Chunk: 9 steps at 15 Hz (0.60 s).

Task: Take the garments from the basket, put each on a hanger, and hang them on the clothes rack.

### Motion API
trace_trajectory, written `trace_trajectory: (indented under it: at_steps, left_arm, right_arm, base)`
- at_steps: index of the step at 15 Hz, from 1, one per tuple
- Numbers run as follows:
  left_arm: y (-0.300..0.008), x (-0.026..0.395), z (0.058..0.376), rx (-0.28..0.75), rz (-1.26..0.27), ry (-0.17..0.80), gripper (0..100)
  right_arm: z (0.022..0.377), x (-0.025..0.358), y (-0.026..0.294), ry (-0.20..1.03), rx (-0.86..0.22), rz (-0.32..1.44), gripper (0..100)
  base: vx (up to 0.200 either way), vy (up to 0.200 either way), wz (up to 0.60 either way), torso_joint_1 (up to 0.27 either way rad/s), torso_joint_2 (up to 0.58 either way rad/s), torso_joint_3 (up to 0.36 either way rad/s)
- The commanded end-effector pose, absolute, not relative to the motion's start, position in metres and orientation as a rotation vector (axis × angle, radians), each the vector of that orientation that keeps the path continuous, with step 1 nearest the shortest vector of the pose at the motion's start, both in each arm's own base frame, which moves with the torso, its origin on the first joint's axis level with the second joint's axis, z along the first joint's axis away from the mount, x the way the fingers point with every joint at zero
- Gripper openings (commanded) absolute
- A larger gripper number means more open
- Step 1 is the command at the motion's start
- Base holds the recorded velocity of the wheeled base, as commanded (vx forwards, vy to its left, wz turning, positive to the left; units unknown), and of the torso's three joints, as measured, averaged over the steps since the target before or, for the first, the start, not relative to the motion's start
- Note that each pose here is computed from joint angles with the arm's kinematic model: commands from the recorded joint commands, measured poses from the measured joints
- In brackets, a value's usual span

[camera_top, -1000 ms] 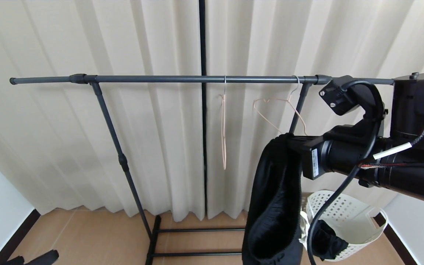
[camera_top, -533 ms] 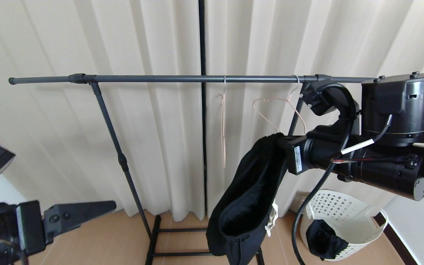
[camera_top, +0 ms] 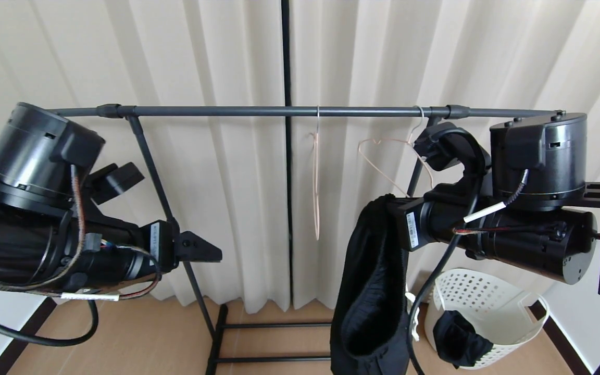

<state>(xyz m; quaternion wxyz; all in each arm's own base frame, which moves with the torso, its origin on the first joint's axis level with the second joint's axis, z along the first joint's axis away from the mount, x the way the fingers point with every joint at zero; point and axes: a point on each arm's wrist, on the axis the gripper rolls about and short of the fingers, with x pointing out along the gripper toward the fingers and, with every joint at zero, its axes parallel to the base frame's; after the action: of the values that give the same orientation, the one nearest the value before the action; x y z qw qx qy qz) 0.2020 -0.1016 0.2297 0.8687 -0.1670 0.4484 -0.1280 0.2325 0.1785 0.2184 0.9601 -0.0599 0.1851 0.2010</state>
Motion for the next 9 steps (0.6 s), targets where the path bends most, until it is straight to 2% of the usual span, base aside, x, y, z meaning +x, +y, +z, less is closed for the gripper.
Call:
trace_trajectory:
  at_steps: [1, 9]
  left_arm:
    - [-0.116, 0.213, 0.219, -0.319, -0.278, 0.989, 100]
    - [-0.126, 0.21, 0.223, -0.307, -0.33, 0.965, 100]
  right_arm:
    - [0.218, 0.232, 0.178, 0.378, -0.122, 0.406, 0]
    - [0.206, 0.245, 0.186, 0.377, -0.153, 0.294, 0]
  base:
    - [0.0, 0.0, 0.0, 0.0, 0.0, 0.0]
    - [0.0, 0.0, 0.0, 0.0, 0.0, 0.0]
